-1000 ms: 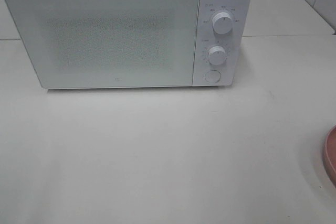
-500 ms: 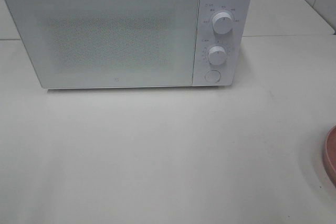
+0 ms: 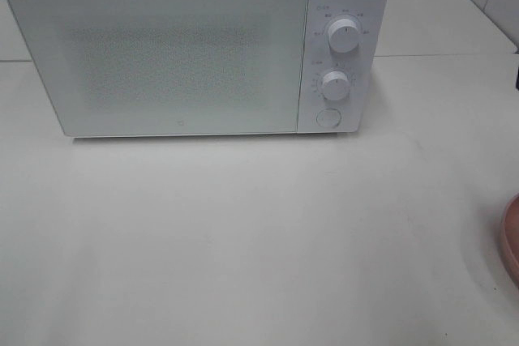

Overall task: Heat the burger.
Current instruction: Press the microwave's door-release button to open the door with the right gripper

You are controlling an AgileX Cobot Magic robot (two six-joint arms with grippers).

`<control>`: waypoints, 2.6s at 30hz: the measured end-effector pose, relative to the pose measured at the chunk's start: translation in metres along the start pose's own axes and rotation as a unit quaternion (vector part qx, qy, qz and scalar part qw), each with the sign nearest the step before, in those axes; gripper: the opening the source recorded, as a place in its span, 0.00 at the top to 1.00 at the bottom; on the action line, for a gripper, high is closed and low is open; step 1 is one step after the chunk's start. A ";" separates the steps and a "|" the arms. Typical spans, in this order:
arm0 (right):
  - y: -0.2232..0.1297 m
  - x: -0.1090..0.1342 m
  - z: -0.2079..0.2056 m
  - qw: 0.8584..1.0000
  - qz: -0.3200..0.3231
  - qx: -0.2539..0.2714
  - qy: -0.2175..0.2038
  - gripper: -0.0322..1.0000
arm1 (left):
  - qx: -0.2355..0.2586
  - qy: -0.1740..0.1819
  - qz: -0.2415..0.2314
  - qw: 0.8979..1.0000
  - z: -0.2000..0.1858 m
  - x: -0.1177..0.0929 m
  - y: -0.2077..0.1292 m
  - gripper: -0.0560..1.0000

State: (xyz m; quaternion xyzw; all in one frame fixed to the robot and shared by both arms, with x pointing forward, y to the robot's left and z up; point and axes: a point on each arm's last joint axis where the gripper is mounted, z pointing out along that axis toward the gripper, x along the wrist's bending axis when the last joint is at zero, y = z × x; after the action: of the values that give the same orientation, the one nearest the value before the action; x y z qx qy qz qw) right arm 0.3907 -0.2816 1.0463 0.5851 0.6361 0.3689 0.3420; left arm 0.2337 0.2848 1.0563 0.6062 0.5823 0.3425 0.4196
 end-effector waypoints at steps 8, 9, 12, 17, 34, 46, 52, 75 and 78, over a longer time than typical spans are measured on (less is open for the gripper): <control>-0.010 0.007 0.026 0.997 -0.002 -0.064 0.033 0.26 | 0.000 0.000 0.000 1.000 0.000 0.000 0.000 0.01; -0.009 0.009 0.032 0.996 -0.002 -0.083 0.041 0.26 | 0.000 0.000 0.000 1.000 0.000 0.000 0.000 0.01; -0.009 0.010 0.036 0.995 -0.002 -0.091 0.045 0.26 | 0.000 0.000 0.000 1.000 0.000 0.000 0.000 0.01; -0.009 0.013 0.052 0.993 -0.001 -0.107 0.058 0.26 | 0.000 0.000 0.000 1.000 0.000 0.000 0.000 0.01; -0.041 0.025 0.114 0.989 -0.011 -0.145 -0.002 0.26 | 0.000 0.000 0.000 1.000 0.000 0.000 0.000 0.01; -0.062 0.066 0.120 0.988 -0.013 -0.150 -0.019 0.26 | 0.000 0.000 0.000 1.000 0.000 0.000 0.000 0.01; -0.065 0.081 0.114 0.989 -0.021 -0.148 -0.002 0.26 | 0.000 0.000 0.000 1.000 0.000 0.000 0.000 0.01; -0.071 0.094 0.108 0.975 0.173 -0.136 0.038 0.42 | 0.000 0.000 0.000 1.000 0.000 0.000 0.000 0.01; -0.072 0.094 0.108 0.960 0.246 -0.125 0.048 0.49 | 0.000 0.000 0.000 1.000 0.000 0.000 0.000 0.01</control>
State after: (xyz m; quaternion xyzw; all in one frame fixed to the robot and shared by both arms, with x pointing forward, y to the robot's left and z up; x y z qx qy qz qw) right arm 0.4413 -0.1833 0.9302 0.6579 0.4368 0.5459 0.2799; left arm 0.2337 0.2848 1.0563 0.6062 0.5823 0.3425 0.4196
